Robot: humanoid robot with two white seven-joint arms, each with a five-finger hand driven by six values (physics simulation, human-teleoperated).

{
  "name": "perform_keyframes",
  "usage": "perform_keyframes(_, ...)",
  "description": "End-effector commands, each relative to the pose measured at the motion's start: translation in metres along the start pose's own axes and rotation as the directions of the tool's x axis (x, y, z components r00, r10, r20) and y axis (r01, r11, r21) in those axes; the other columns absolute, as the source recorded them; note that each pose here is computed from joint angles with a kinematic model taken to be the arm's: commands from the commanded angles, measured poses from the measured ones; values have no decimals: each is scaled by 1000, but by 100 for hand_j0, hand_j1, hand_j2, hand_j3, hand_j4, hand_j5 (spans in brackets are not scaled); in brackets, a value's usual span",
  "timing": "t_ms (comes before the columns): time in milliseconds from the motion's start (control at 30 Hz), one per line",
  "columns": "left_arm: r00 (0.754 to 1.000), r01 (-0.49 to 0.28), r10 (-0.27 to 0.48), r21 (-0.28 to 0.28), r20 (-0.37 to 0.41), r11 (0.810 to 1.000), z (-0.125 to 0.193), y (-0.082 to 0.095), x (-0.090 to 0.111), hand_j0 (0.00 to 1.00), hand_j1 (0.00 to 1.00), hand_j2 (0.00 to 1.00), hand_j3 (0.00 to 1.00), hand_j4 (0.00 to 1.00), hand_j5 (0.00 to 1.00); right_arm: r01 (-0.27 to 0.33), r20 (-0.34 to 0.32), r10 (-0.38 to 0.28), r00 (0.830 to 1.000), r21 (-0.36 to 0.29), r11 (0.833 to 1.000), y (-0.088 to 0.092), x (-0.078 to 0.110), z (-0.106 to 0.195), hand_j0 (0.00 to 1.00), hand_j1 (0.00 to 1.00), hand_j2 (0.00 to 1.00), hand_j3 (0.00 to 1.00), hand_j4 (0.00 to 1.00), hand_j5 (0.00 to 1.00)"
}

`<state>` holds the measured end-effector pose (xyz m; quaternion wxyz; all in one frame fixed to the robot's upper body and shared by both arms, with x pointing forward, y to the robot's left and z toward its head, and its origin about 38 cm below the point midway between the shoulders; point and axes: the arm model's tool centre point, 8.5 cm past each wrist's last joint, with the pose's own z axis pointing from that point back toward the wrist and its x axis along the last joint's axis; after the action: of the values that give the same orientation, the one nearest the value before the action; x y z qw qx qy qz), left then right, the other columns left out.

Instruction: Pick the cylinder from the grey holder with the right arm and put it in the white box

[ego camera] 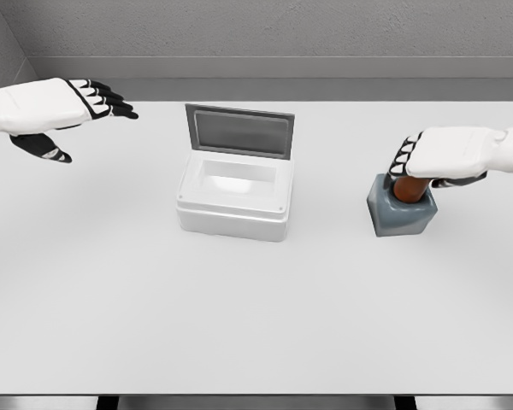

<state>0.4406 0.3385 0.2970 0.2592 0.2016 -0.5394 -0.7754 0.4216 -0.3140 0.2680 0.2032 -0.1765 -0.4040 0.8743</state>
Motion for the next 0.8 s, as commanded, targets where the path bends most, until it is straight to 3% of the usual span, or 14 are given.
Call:
perform_keyframes(0,1000,-5,5,4,-2,1000,1,0,-1,100,100,100,100,100,100,3,0,-3,1000,-1,1000,0,0,0,59,59,59,59,59,59)
perform_keyframes(33,1000,-4,4,4,-4,1000,1,1,-1,100,100,100,100,100,100,3,-1,-3,1000,0,1000,0,0,0,54,54,54,54,54,54)
perform_keyframes(267,1000,-6,6,2,0,1000,0,-1,0,100,100,100,100,100,100,3,-4,-3,1000,-1,1000,-1,-1,1,47,47,47,47,47,47)
perform_keyframes(767,1000,-3,3,4,6,1000,0,0,2,100,100,100,100,100,100,-3,-28,2,1000,-18,1000,-8,-7,13,43,43,43,43,43,43)
